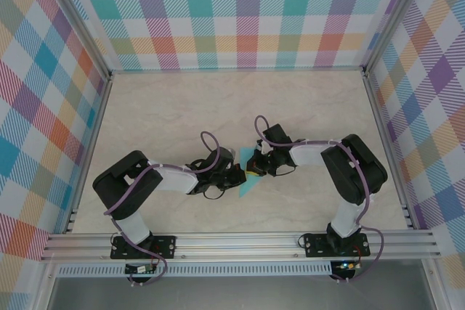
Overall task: Fold a paper plane with a square sheet of paper (pick it up from the middle)
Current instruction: Fourth fold the wing at the center of the table.
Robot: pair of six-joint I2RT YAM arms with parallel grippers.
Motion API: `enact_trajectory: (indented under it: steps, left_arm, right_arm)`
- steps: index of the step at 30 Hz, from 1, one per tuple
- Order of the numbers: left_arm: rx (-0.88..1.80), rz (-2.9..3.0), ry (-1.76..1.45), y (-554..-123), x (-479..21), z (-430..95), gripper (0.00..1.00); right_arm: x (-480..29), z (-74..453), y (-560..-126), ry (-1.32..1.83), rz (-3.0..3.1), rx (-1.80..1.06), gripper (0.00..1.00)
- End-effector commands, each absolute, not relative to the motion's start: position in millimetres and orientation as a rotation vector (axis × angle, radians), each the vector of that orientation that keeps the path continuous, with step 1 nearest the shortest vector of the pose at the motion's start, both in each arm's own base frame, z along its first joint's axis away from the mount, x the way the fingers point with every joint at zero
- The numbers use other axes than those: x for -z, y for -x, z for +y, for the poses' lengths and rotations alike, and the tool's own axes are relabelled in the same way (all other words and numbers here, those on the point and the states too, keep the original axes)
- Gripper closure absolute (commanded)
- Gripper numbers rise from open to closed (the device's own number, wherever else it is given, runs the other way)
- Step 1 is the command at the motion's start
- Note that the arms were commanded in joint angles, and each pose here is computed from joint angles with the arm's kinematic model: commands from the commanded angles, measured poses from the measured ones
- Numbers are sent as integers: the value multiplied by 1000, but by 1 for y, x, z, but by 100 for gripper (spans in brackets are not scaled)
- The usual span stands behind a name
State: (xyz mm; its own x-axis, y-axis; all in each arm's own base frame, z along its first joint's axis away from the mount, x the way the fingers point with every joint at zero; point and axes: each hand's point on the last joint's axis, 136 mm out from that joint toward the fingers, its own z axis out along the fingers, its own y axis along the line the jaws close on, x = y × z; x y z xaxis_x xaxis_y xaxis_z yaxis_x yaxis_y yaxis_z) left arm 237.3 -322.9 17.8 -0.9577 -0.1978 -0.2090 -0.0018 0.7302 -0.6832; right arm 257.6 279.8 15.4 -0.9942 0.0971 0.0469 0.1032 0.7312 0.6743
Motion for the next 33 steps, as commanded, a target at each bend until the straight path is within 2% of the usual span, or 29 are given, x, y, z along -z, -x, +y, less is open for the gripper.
enact_trajectory:
  steps: [1,33]
  left_arm:
    - [709,2927,179,-195,47,-273,100]
    - [669,2969,139,-186,56,-267,100]
  right_arm:
    - [-3,270,-267,201,-2975,1074,96]
    - [-6,225,-345,385,-3034,1112,91]
